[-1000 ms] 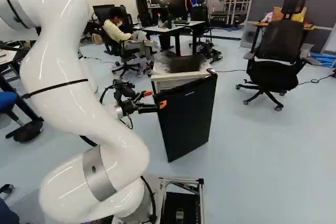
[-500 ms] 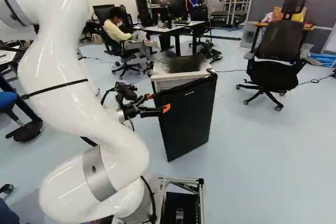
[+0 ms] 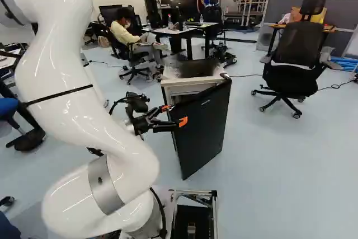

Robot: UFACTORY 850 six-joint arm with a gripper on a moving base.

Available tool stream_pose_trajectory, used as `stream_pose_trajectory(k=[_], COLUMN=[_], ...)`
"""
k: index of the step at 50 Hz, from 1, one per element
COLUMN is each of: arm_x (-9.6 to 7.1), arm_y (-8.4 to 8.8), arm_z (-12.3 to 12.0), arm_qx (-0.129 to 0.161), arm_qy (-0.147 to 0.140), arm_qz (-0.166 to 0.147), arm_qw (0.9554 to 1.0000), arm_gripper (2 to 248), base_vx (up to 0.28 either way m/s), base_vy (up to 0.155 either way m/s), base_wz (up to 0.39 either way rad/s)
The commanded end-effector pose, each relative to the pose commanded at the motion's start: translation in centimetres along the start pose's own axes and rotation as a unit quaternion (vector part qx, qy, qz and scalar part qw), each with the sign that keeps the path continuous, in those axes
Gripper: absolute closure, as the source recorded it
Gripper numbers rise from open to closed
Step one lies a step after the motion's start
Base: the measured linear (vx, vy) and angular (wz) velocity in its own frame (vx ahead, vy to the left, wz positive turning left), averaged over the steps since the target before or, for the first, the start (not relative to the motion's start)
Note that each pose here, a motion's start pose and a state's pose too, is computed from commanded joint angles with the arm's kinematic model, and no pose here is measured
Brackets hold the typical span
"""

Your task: Grab a drink from the fridge

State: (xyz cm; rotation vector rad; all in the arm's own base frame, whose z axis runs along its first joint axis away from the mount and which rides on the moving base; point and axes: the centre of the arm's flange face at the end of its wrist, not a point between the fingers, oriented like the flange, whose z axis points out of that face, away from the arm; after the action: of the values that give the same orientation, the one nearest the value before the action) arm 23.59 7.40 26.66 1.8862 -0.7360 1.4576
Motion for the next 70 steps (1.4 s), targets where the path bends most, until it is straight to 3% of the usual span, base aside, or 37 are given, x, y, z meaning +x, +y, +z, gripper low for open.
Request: stream_pose_trajectory(k=[30,48,59,70], arm_x=[-0.6,-0.1,0.4,1.0], arm_y=[5.6,5.8,5.6,5.4], arm_z=[0.6,1.6,2.7,4.5], arm_qx=[-0.068,-0.118,-0.162,-0.219], arm_qy=[0.008,0.011,0.01,0.004], arm_qz=[-0.029,-0.012,0.007,0.034], arm_qw=[0.9972,0.9928,0.9867,0.9752], arm_gripper=[3,3,3,3], base_vx=[0.0,0.0,0.0,0.0], base_vy=[0.0,0.0,0.0,0.0], base_wz=[0.0,0.0,0.0,0.0])
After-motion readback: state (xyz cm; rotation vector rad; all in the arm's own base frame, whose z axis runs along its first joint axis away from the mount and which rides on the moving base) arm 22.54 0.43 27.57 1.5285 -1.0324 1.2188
